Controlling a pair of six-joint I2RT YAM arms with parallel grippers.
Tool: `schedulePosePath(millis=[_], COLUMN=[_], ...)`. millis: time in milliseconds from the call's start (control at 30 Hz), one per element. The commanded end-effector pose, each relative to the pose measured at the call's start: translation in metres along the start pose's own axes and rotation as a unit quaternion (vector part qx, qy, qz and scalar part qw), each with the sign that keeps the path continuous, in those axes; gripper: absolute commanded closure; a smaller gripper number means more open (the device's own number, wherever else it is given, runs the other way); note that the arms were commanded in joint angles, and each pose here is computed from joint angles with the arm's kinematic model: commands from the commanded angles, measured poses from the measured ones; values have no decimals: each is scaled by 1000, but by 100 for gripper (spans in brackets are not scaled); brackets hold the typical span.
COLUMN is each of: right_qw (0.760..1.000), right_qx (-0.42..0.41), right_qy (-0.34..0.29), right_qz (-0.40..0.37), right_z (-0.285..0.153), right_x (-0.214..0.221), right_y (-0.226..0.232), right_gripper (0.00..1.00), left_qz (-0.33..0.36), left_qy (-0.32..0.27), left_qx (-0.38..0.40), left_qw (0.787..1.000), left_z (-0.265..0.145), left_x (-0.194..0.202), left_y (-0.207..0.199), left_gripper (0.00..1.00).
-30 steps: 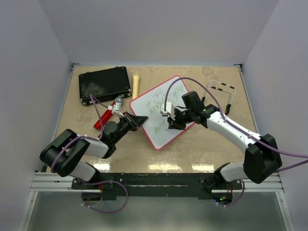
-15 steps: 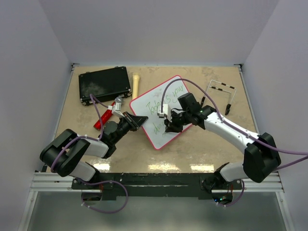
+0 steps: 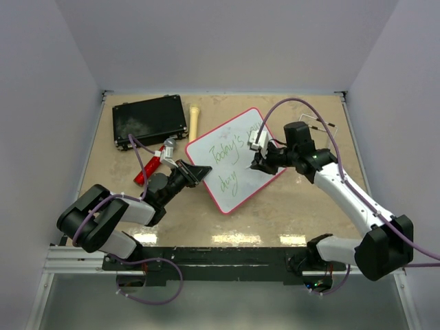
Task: Write a sentence on the whiteboard
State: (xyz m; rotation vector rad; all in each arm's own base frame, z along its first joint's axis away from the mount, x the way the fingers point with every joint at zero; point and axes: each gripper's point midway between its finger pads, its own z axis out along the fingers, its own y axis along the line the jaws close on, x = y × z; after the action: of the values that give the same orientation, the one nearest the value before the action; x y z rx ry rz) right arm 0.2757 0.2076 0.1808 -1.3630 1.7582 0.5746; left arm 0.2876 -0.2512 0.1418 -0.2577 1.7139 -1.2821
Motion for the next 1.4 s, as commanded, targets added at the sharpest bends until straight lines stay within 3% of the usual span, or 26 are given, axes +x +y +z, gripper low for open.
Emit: schedulePosePath(millis=[0,300,933,1367], right_qw=[999,998,989,985], right_qx=[-2,21,77,103], right_qy=[-48,-62,-127,-138], right_qz=[2,4,5,23], right_z=[-8,-15,-86,-104], right_x=[-20,-17,-54,-46], right_y=[-11,-23,-45,-58], right_gripper=[100,100,100,100], left_qz=[41,86,211,227], left_qy=[-18,4,55,87], left_qx=[79,76,85,93], left_qw=[996,993,972,965], left_z=[0,3,8,8], left_x=[-15,-10,-4,2], left_y=[-40,-39,-45,-41], left_gripper=[100,100,100,100])
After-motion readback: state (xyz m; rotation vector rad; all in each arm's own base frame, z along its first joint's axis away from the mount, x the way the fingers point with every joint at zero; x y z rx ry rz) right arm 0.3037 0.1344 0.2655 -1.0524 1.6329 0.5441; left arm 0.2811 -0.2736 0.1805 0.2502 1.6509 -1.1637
